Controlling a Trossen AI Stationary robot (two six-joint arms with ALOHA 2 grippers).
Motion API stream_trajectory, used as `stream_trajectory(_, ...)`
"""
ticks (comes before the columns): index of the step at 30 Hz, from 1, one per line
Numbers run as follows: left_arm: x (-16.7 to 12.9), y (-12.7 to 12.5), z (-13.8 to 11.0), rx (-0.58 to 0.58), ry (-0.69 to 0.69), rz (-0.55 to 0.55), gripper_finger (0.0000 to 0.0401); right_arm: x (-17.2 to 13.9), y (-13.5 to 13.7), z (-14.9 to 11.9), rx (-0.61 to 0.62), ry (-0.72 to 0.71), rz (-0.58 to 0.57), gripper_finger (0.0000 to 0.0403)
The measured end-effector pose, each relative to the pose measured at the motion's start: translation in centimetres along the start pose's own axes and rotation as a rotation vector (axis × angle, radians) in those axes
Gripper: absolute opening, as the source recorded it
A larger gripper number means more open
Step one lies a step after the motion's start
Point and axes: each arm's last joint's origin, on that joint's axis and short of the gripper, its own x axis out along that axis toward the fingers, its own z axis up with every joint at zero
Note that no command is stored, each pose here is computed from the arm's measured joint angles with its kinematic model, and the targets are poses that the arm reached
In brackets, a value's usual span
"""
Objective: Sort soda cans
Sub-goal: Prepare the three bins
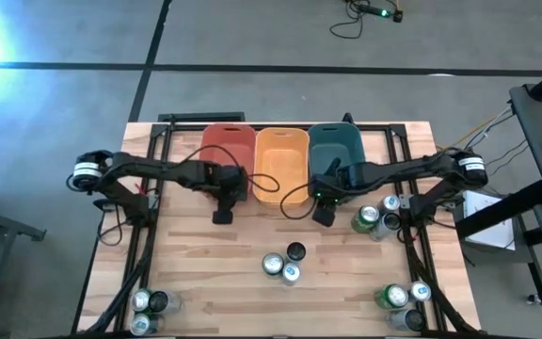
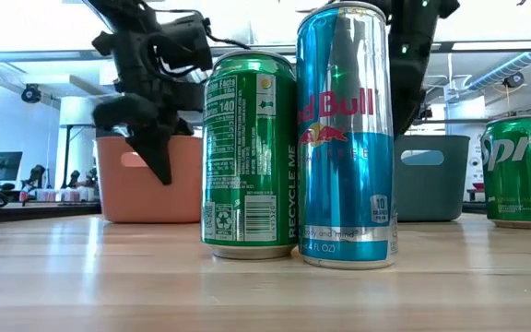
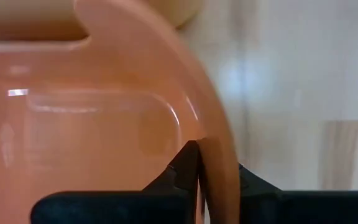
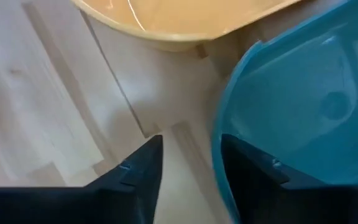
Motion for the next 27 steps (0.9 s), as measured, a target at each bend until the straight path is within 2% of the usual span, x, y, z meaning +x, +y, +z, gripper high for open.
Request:
stream_trajectory(8,-0.9,0.0,-0.2,-0.097,-0.035,-0.066,0.0001,0.3,-0.1,0.2,0.005,0.024,0.032,0.0024)
stream_trajectory(9,-0.9,0.0,-0.1,-0.112,-0.038,-0.069,0.0001,0.3,-0.1,0.2,0.003,0.023,0.034,0.0018)
stream_trajectory(17,-1.0,-0.1,-0.1,-0.169,-0.041,-0.077,0.0001,0.2,0.0,0.0,-0.025,0.038,0.049,0.0018)
stream_trajectory(27,-1.5,-1.2,0.0,-0.191,-0.056,-0.121,0.0001,0.1,0.1,0.0,-0.18,0.04,0.087,0.0072)
